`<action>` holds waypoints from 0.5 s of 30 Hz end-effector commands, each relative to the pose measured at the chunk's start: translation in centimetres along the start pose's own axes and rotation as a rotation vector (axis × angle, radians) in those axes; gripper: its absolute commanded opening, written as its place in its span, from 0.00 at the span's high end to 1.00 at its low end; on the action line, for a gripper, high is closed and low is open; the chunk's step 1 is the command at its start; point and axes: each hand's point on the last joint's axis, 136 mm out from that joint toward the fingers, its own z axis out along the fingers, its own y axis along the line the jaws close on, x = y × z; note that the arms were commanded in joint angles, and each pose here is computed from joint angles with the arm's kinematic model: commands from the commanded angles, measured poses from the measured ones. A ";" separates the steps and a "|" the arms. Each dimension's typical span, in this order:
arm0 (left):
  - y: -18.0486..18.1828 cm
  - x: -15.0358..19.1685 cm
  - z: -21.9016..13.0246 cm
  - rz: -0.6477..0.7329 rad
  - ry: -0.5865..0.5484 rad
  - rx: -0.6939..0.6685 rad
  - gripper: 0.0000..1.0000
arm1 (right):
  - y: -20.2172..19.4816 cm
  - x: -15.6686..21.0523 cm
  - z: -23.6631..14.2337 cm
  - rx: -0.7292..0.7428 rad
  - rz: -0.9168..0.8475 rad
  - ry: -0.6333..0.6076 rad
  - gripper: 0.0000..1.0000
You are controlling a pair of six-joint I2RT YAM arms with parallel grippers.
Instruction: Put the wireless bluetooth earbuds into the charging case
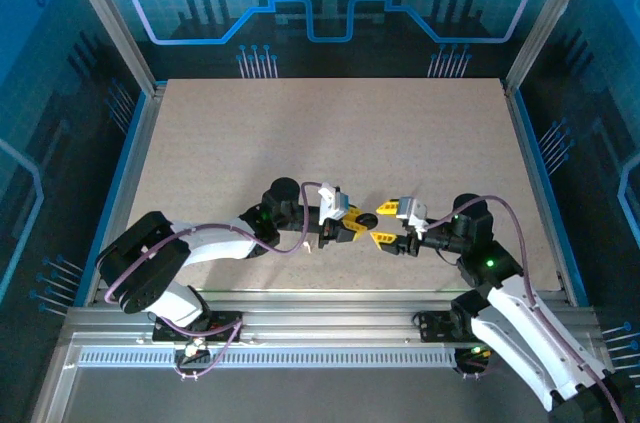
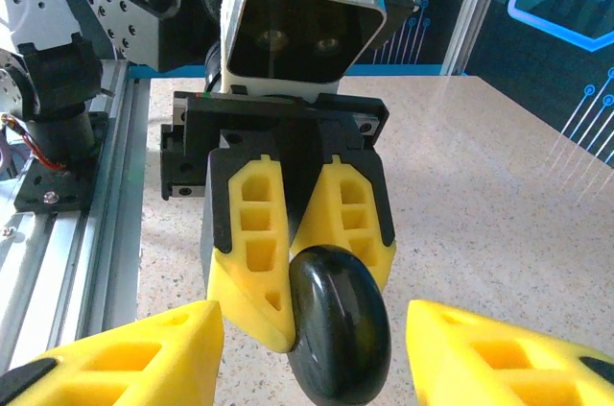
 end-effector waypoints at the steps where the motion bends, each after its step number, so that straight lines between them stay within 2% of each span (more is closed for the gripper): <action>1: -0.3 -1.3 -0.1 0.051 -0.037 0.020 0.83 | -0.6 0.3 0.1 0.011 -0.014 0.015 0.47; 7: -0.5 -1.3 -0.2 0.054 -0.041 0.028 0.83 | -0.3 0.3 0.7 -0.041 -0.009 0.020 0.51; 15: -0.7 -1.1 -0.3 0.055 -0.039 0.030 0.83 | 0.5 0.1 0.6 -0.130 0.017 -0.011 0.65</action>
